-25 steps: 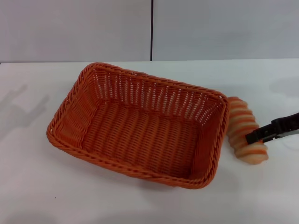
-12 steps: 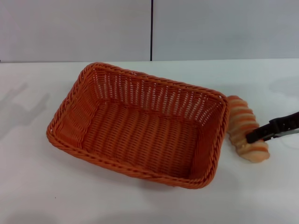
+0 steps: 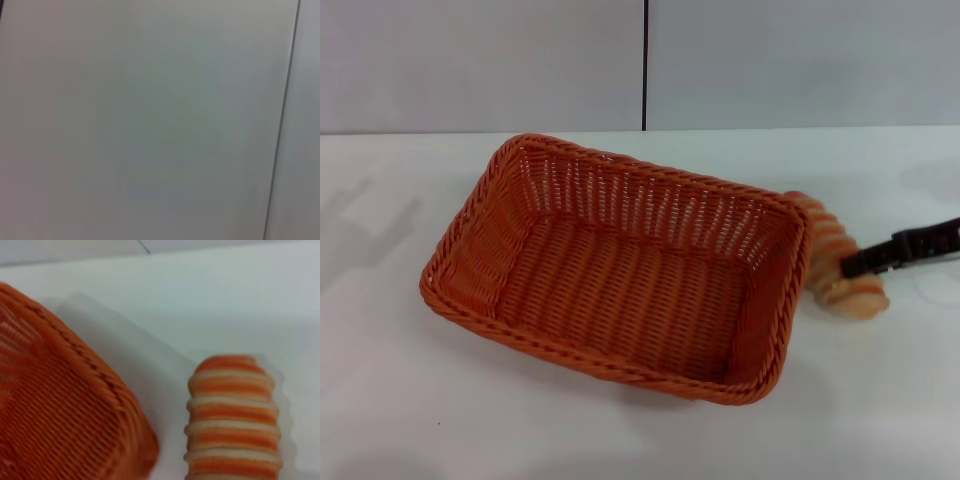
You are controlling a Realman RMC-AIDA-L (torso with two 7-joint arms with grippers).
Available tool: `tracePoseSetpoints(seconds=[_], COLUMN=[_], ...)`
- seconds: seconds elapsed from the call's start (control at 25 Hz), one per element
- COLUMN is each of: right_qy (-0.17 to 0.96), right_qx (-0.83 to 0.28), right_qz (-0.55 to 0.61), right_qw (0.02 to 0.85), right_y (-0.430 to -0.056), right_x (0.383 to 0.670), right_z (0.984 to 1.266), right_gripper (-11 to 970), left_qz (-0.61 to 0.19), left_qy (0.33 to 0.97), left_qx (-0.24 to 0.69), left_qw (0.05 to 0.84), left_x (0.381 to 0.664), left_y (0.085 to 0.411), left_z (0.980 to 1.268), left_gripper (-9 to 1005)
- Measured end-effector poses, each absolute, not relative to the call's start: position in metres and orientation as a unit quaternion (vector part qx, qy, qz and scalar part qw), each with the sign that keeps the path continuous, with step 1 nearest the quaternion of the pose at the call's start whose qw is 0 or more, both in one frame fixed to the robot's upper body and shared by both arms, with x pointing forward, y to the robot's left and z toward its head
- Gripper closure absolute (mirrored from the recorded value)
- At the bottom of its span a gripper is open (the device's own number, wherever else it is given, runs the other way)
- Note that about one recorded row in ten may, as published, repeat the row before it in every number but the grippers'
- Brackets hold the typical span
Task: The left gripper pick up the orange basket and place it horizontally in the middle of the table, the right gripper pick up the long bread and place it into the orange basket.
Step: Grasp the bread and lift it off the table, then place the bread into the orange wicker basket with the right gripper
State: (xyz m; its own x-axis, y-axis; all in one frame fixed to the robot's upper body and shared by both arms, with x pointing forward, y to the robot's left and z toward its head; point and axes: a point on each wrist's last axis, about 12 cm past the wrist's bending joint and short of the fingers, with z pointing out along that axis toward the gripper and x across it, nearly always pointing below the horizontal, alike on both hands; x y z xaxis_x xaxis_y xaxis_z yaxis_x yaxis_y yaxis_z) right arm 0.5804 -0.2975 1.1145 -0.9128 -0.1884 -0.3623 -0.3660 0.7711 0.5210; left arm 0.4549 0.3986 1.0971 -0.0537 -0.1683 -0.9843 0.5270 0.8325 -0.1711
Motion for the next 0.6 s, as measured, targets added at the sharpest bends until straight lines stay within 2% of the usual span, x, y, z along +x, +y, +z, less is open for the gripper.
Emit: tracePoseSetpoints(seconds=[0.6], right_qy=[0.931], right_qx=[-0.094], right_qz=[0.246], right_qw=[0.254], right_y=[-0.338], right_x=[0.555], right_z=[1.168], right_gripper=[666], left_qz=[-0.249], left_qy=[0.675], left_qx=[0.121], left_qw=[0.683], left_x=[0.453], left_y=[0.405], left_z=[1.1], left_gripper=[191])
